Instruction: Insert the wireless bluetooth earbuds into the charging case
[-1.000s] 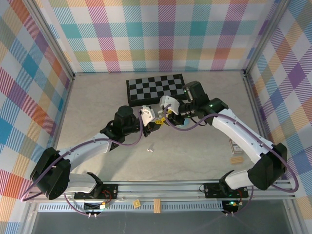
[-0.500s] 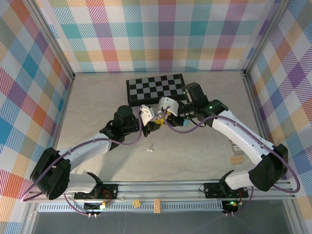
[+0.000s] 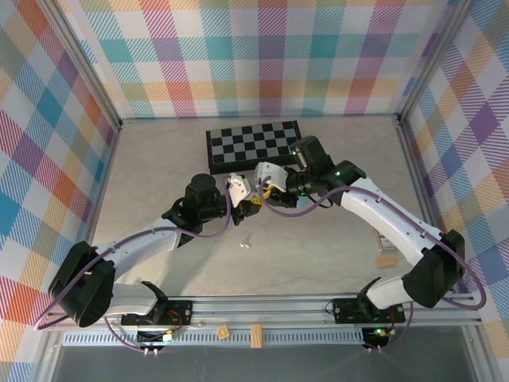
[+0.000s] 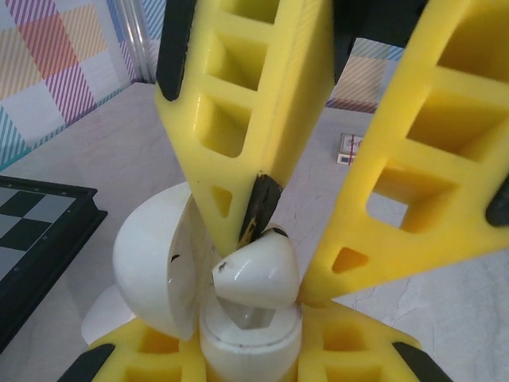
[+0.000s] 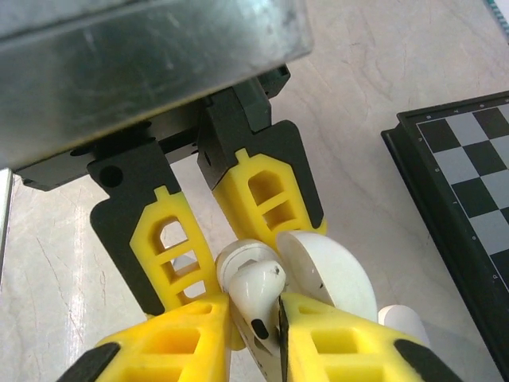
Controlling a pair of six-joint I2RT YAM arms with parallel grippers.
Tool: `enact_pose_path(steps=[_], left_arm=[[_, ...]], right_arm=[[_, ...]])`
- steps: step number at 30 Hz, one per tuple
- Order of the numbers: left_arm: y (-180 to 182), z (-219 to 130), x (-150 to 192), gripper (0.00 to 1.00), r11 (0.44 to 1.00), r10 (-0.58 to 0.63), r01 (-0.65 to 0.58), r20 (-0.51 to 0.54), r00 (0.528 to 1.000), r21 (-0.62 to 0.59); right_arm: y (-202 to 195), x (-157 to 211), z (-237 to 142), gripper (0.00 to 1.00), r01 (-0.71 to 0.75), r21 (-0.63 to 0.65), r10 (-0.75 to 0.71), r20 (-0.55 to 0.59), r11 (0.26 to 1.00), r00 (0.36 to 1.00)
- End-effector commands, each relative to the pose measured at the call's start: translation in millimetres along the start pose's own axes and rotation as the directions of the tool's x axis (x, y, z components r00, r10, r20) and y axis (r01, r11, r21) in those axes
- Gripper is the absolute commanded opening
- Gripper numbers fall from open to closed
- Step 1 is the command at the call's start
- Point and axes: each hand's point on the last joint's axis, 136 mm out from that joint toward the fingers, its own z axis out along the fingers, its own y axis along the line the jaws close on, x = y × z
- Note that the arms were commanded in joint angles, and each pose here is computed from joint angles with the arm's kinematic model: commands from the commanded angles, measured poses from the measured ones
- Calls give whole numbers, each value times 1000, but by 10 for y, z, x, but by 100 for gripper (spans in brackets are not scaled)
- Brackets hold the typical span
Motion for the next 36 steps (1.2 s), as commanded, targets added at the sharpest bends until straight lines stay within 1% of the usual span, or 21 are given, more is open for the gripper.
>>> enact_pose_path(steps=[1, 3, 7, 11, 14, 18, 22, 27, 29, 31, 34, 36], left_arm=[[8, -63, -271, 9, 999, 43, -43, 91, 995, -6], [12, -67, -273, 9, 999, 42, -42, 90, 995, -8], [18, -67, -242, 9, 999, 34, -33, 85, 996, -13], [36, -71, -248, 9, 1000, 21, -19, 97, 995, -23], [25, -87, -290, 10, 1000, 13, -11, 122, 992, -20], [17, -102, -321, 10, 1000, 6, -3, 135, 991, -18], [30, -103, -339, 10, 1000, -3, 7, 149, 989, -24], [32, -93, -387, 10, 1000, -24, 27, 189, 982, -16], [40, -85, -397, 11, 999, -25, 29, 194, 981, -15], [46, -82, -401, 11, 999, -26, 30, 196, 980, -19], [99, -97, -402, 11, 998, -25, 36, 193, 981, -53], [175, -123, -348, 11, 994, -19, 38, 181, 983, -100]], right_arm=[[77, 9, -19, 16, -10, -22, 10, -14, 1000, 1000], [49, -17, -39, 13, -13, -1, 13, 2, 1000, 1000], [38, -65, -81, 11, -28, 16, 28, 47, 999, 999], [-21, -186, -195, 8, -88, 28, 83, 161, 996, 983], [-52, -272, -275, 8, -138, 19, 129, 252, 990, 959], [-76, -275, -321, 8, -197, 6, 186, 302, 980, 935], [-168, -320, -405, 7, -281, -8, 262, 392, 960, 882], [-340, -356, -457, 7, -420, -40, 379, 518, 906, 767], [-354, -374, -455, 7, -439, -57, 398, 538, 897, 743], [-354, -362, -444, 7, -448, -63, 408, 543, 892, 734], [-413, -289, -479, 6, -486, -23, 416, 555, 873, 720], [-490, -153, -518, 7, -545, 17, 441, 567, 838, 696]])
